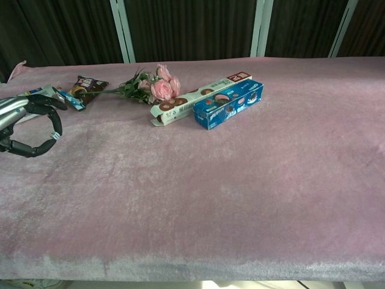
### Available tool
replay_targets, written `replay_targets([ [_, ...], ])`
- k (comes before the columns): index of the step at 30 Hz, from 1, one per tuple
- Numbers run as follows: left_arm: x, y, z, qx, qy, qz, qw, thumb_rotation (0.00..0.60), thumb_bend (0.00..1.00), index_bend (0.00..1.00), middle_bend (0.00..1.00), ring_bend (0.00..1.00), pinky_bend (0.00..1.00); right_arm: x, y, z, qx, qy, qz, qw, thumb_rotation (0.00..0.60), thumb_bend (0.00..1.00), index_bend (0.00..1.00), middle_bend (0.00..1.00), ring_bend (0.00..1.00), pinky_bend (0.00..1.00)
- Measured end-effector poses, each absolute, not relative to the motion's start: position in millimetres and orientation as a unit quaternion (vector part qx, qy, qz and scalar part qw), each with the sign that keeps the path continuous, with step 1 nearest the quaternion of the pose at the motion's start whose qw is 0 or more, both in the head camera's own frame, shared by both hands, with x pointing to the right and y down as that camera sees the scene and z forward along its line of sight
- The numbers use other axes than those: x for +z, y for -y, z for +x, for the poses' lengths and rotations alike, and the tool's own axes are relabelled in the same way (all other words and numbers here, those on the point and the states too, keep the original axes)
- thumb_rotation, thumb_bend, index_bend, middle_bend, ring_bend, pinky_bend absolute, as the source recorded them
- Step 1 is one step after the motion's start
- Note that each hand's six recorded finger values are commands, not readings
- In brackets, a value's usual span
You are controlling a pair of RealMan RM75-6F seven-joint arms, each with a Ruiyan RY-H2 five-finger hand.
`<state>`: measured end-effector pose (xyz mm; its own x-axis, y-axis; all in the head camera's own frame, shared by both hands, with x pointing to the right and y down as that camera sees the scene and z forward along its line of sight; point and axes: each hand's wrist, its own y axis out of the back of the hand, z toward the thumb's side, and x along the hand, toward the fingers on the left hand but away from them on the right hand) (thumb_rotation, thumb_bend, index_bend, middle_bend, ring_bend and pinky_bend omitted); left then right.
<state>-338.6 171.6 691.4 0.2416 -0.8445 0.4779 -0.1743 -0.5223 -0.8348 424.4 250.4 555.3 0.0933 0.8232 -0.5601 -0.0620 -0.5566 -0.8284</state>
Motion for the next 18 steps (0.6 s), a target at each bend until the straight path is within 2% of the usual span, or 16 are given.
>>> replay_targets([
  [1,687,-171,-336,-0.499,-0.359,-0.713,0.337,0.6,0.41,0.25,0.13,0.04,0.1,555,-251,424,0.604,0.296,-0.643,0.366,0.6,0.34,0.0,0.0,0.0,0.0],
  [2,684,-172,-335,-0.5,-0.356,-0.711,0.343,0.6,0.41,0.1,0.1,0.02,0.09,555,-251,424,0.604,0.296,-0.644,0.366,0.6,0.34,0.0,0.0,0.0,0.0],
  [4,682,-173,-335,-0.505,-0.349,-0.705,0.354,0.6,0.41,0.0,0.08,0.0,0.09,555,-251,423,0.602,0.296,-0.645,0.366,0.6,0.34,0.0,0.0,0.0,0.0],
  [18,649,-189,-347,-0.508,-0.334,-0.692,0.388,0.6,0.4,0.0,0.05,0.0,0.09,556,-251,423,0.604,0.293,-0.644,0.367,0.6,0.34,0.0,0.0,0.0,0.0],
])
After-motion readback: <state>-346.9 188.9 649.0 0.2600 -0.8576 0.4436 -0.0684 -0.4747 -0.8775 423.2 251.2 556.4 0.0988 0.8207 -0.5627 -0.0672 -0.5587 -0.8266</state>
